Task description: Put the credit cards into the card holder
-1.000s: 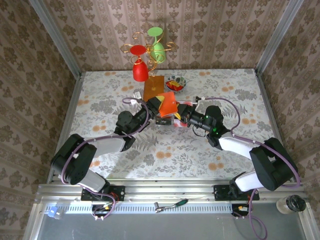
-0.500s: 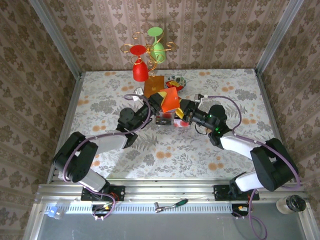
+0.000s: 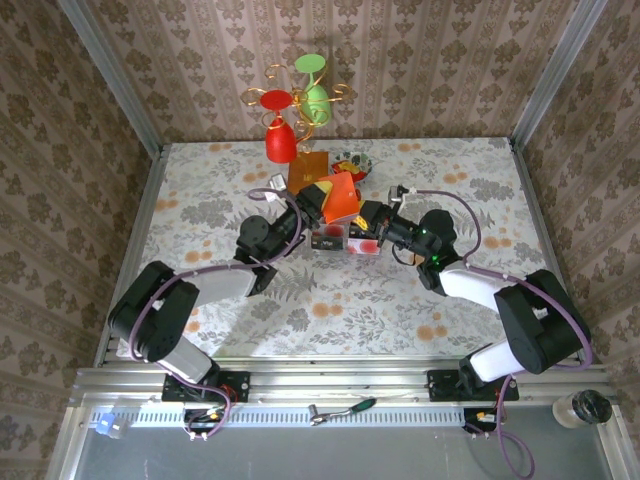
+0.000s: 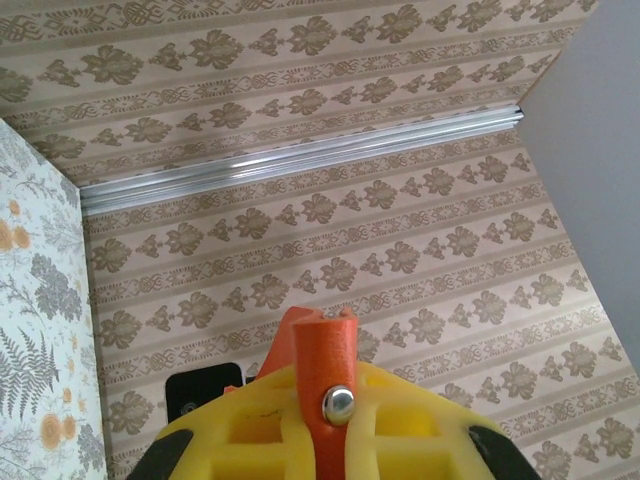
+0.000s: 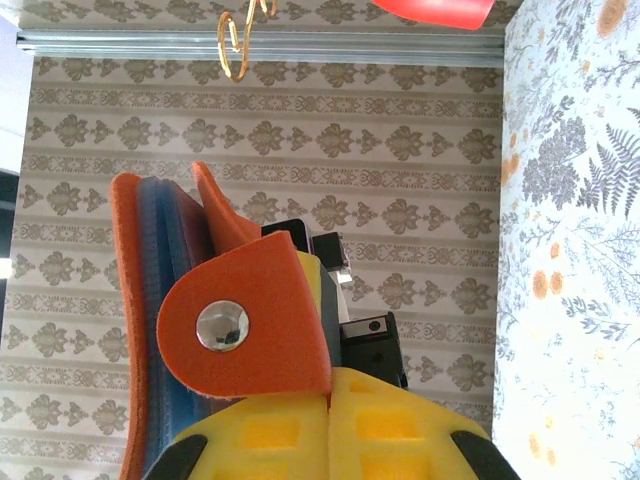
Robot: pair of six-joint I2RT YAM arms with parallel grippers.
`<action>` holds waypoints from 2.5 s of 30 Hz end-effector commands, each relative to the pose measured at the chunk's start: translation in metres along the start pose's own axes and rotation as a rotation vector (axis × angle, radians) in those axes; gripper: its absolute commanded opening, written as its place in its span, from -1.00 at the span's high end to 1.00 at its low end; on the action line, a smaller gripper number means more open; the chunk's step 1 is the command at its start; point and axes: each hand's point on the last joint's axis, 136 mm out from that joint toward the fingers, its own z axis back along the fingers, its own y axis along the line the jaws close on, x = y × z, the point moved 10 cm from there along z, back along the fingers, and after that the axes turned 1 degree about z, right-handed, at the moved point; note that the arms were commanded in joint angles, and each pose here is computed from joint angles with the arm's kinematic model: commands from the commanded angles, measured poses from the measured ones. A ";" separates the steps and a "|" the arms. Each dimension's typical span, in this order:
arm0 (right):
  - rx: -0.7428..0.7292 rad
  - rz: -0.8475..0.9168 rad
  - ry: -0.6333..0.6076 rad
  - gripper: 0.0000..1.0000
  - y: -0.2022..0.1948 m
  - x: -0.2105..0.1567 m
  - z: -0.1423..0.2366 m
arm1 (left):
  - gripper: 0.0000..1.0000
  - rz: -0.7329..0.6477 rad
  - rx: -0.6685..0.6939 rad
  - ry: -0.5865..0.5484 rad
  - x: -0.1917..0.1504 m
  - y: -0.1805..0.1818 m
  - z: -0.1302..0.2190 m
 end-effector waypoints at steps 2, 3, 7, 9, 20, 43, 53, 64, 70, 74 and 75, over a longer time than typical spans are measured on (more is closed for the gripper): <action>0.046 0.075 0.052 1.00 0.021 -0.006 0.002 | 1.00 -0.016 -0.006 0.055 -0.007 0.003 -0.005; 0.026 0.077 0.053 1.00 0.017 -0.007 0.003 | 0.95 -0.025 0.000 0.056 -0.005 0.005 -0.004; -0.032 0.127 0.051 1.00 0.018 -0.013 0.012 | 0.17 -0.048 0.057 0.041 -0.002 0.021 0.009; -0.075 0.150 0.047 1.00 0.015 -0.016 0.017 | -0.07 -0.055 0.090 0.038 -0.002 0.030 0.017; -0.194 0.153 0.059 1.00 -0.030 -0.030 0.040 | -0.32 -0.106 0.251 0.035 0.003 0.072 0.057; -0.268 0.154 0.075 1.00 -0.059 -0.040 0.055 | -0.41 -0.632 0.943 0.533 -0.023 0.037 0.012; -0.282 0.150 0.071 1.00 -0.064 -0.041 0.058 | -0.40 -0.755 1.117 0.582 -0.034 0.045 0.025; -0.319 0.131 0.067 1.00 -0.081 -0.045 0.063 | -0.43 -0.738 1.155 0.543 -0.036 0.060 0.052; -0.335 0.132 0.073 1.00 -0.092 -0.053 0.062 | -0.41 -0.725 1.182 0.580 -0.042 0.077 0.060; -0.361 0.125 0.076 1.00 -0.104 -0.058 0.060 | -0.39 -0.729 1.202 0.619 -0.049 0.090 0.060; -0.366 0.124 0.079 1.00 -0.107 -0.059 0.059 | -0.39 -0.728 1.205 0.626 -0.050 0.093 0.060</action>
